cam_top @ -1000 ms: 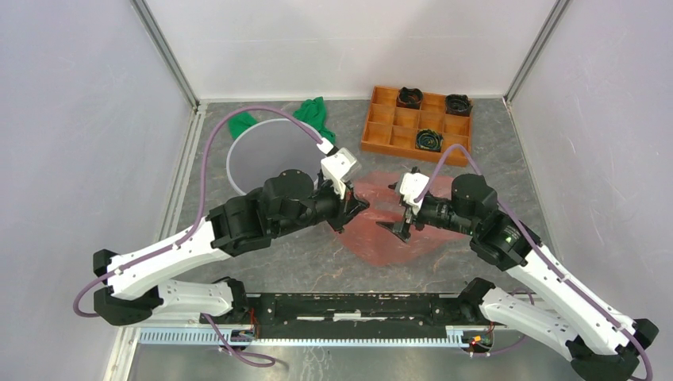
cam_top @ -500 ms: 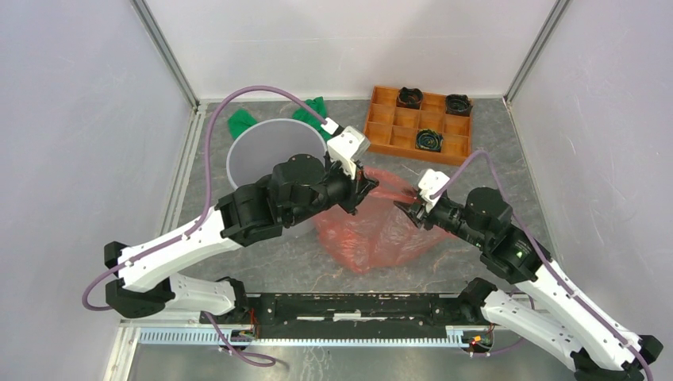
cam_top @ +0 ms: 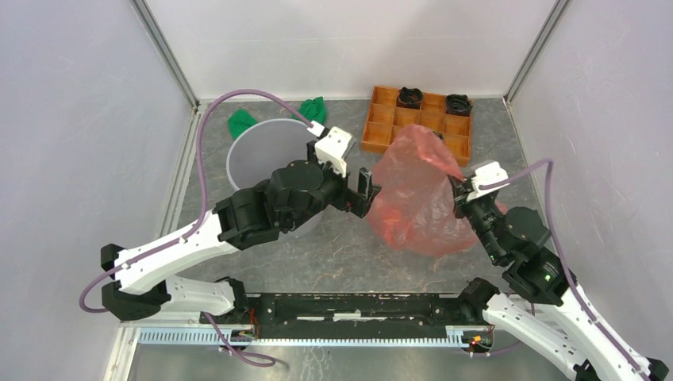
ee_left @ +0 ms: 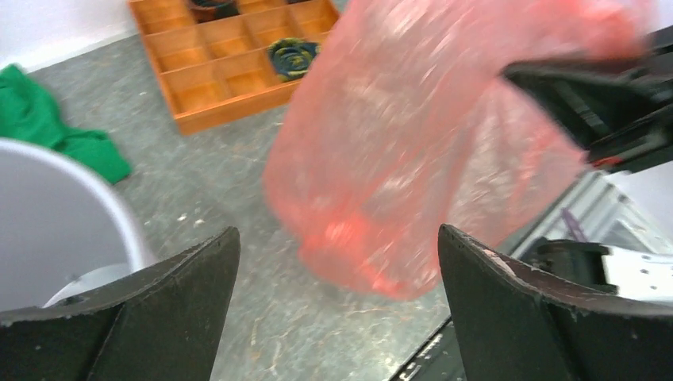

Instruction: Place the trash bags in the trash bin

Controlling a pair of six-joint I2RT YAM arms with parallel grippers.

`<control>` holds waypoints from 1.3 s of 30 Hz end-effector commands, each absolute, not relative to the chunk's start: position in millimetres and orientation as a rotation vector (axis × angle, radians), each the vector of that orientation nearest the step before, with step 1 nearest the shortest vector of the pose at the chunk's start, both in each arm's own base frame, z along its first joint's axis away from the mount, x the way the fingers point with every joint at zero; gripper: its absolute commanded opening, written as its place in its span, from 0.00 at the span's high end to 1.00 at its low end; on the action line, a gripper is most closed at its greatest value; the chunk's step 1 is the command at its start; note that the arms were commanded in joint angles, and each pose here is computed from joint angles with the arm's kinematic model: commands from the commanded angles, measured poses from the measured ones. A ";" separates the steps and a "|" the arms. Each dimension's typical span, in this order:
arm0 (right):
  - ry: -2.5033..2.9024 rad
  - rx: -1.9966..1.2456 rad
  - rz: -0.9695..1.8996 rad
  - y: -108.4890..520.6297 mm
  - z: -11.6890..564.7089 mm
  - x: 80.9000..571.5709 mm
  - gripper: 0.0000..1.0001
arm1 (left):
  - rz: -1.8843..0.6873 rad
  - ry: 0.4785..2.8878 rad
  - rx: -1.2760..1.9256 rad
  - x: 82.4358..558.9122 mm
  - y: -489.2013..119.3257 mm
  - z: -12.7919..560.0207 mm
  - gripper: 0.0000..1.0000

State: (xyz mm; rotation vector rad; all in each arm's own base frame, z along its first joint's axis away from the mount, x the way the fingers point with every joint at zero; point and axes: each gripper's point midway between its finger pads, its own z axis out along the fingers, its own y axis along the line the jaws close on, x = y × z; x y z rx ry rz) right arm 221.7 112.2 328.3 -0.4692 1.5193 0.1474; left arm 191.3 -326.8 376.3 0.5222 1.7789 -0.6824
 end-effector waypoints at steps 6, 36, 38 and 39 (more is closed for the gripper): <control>1.428 -0.269 0.082 76.1 370.0 218.1 0.99 | -0.359 1.887 0.184 238.1 -233.6 346.4 0.00; 1.177 -0.224 0.275 82.5 463.9 193.7 0.98 | -0.895 2.089 0.497 249.3 -312.4 291.2 0.66; 1.173 -0.231 0.290 87.2 467.1 194.9 0.98 | -0.924 2.084 0.509 243.3 -318.5 294.1 0.69; 1.171 -0.235 0.299 89.8 469.8 195.5 0.98 | -0.936 2.080 0.519 239.7 -321.9 295.9 0.70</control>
